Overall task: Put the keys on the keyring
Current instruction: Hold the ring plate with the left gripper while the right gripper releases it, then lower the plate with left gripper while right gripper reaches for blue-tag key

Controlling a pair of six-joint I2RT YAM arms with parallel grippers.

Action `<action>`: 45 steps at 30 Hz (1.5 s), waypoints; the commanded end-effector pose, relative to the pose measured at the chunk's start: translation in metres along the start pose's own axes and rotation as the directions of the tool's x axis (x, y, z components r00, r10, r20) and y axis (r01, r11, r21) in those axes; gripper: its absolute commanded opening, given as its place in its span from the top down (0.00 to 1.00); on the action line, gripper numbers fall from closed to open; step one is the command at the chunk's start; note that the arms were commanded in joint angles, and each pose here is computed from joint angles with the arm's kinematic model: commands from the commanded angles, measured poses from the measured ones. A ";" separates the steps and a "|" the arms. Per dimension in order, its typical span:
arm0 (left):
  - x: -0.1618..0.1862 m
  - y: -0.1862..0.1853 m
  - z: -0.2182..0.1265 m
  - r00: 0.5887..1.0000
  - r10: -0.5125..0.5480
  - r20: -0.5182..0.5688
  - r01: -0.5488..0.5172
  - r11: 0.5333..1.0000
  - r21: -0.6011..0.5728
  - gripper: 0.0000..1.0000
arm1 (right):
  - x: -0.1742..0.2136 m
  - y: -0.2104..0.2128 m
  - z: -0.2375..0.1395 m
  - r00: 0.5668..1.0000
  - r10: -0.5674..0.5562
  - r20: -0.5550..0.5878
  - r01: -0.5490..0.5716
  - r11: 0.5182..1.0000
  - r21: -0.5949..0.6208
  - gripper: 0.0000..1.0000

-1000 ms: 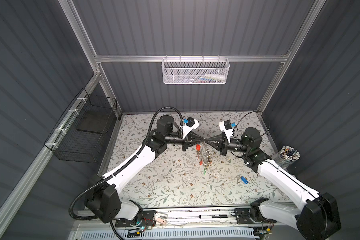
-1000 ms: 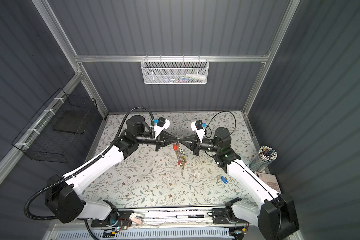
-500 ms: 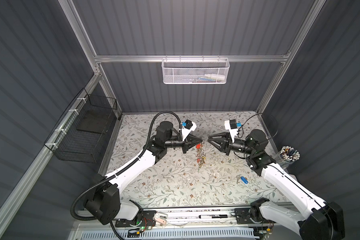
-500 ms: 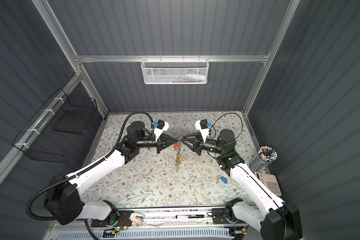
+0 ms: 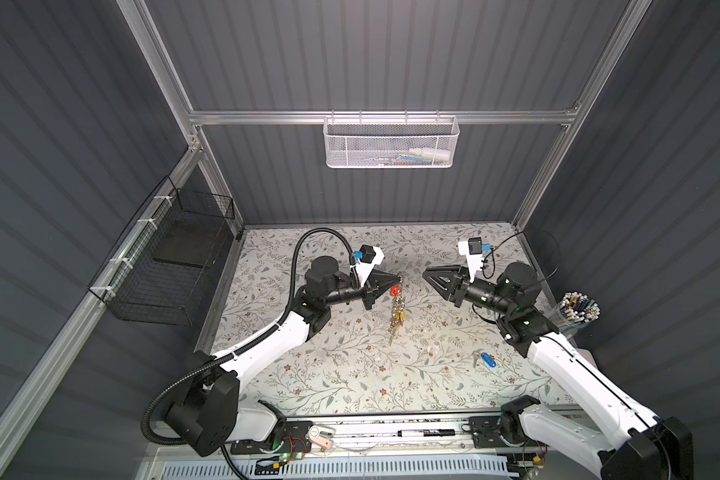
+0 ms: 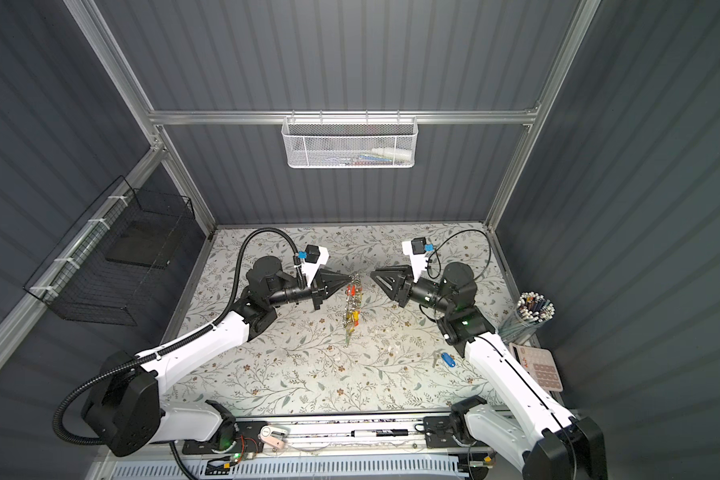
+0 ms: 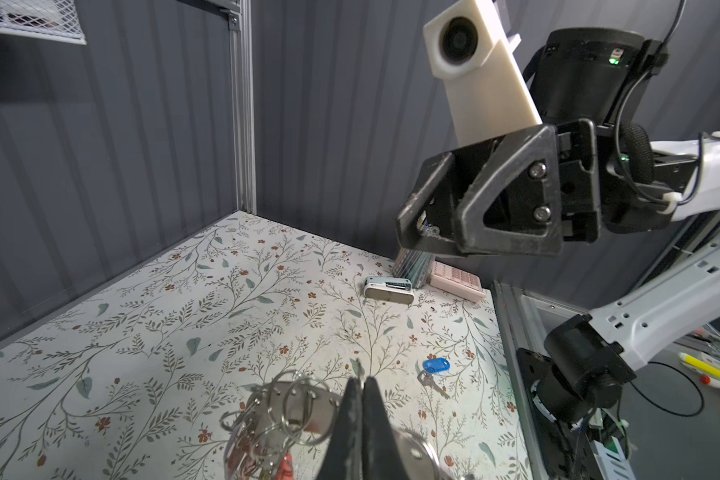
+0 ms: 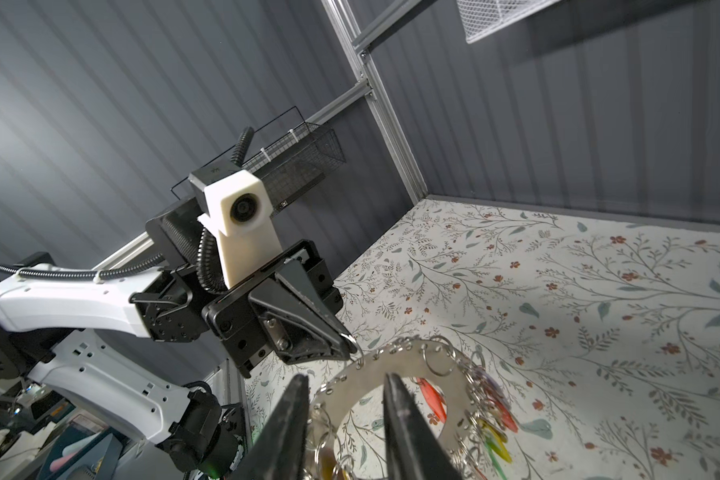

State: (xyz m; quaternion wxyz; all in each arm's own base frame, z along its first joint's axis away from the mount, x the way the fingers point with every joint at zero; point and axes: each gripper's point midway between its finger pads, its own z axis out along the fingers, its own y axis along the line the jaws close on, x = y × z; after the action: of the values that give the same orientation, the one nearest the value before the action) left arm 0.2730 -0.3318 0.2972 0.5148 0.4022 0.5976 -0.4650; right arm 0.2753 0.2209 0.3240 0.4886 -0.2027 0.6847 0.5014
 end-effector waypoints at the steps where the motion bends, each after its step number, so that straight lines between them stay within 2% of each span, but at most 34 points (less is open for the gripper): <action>1: -0.032 -0.003 -0.003 0.985 0.101 0.137 -0.094 0.994 -0.053 1.00 | 0.008 -0.013 -0.003 0.998 0.064 -0.007 -0.063 0.996 0.066 0.62; 8: -0.009 -0.008 0.002 0.963 0.226 0.147 -0.207 0.969 -0.135 1.00 | 0.024 -0.032 -0.009 0.993 0.117 -0.030 -0.110 0.978 0.178 0.47; 12: 0.007 -0.004 0.003 0.950 0.286 0.123 -0.263 0.948 -0.179 1.00 | 0.037 -0.048 -0.015 0.988 0.145 -0.051 -0.127 0.956 0.266 0.43; 19: 0.048 -0.006 0.016 0.927 0.375 0.001 -0.369 0.913 -0.174 1.00 | 0.061 -0.068 -0.024 0.975 0.210 -0.073 -0.170 0.915 0.367 0.37; 24: 0.065 -0.002 0.014 0.907 0.417 -0.058 -0.419 0.884 -0.207 1.00 | 0.072 -0.082 -0.036 0.969 0.240 -0.060 -0.188 0.870 0.455 0.31; 30: 0.083 -0.009 0.019 0.860 0.489 -0.146 -0.509 0.840 -0.188 1.00 | 0.084 -0.101 -0.060 0.959 0.280 -0.035 -0.207 0.783 0.587 0.26; 34: 0.091 -0.014 0.022 0.832 0.525 -0.181 -0.552 0.817 -0.169 1.00 | 0.098 -0.114 -0.076 0.942 0.334 -0.032 -0.227 0.703 0.674 0.25; 39: 0.099 -0.020 0.026 0.794 0.566 -0.222 -0.600 0.788 -0.138 1.00 | 0.119 -0.126 -0.102 0.902 0.431 0.022 -0.292 0.572 0.766 0.24; 42: 0.102 -0.021 0.027 0.786 0.572 -0.237 -0.609 0.782 -0.132 1.00 | 0.136 -0.135 -0.129 0.876 0.477 0.071 -0.305 0.434 0.848 0.24; 44: 0.103 -0.022 0.026 0.791 0.564 -0.235 -0.601 0.788 -0.134 1.00 | 0.150 -0.142 -0.158 0.855 0.497 0.149 -0.319 0.276 0.907 0.24; 45: 0.101 -0.022 0.026 0.798 0.557 -0.229 -0.593 0.793 -0.140 1.00 | 0.155 -0.143 -0.165 0.848 0.503 0.170 -0.325 0.238 0.915 0.24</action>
State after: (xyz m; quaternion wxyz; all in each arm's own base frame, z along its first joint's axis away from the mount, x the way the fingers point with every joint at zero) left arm 0.2405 -0.3599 0.1830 0.5925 0.5562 0.5498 -0.1933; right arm 0.2667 0.0867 0.1552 0.3507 0.1645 0.8977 0.2099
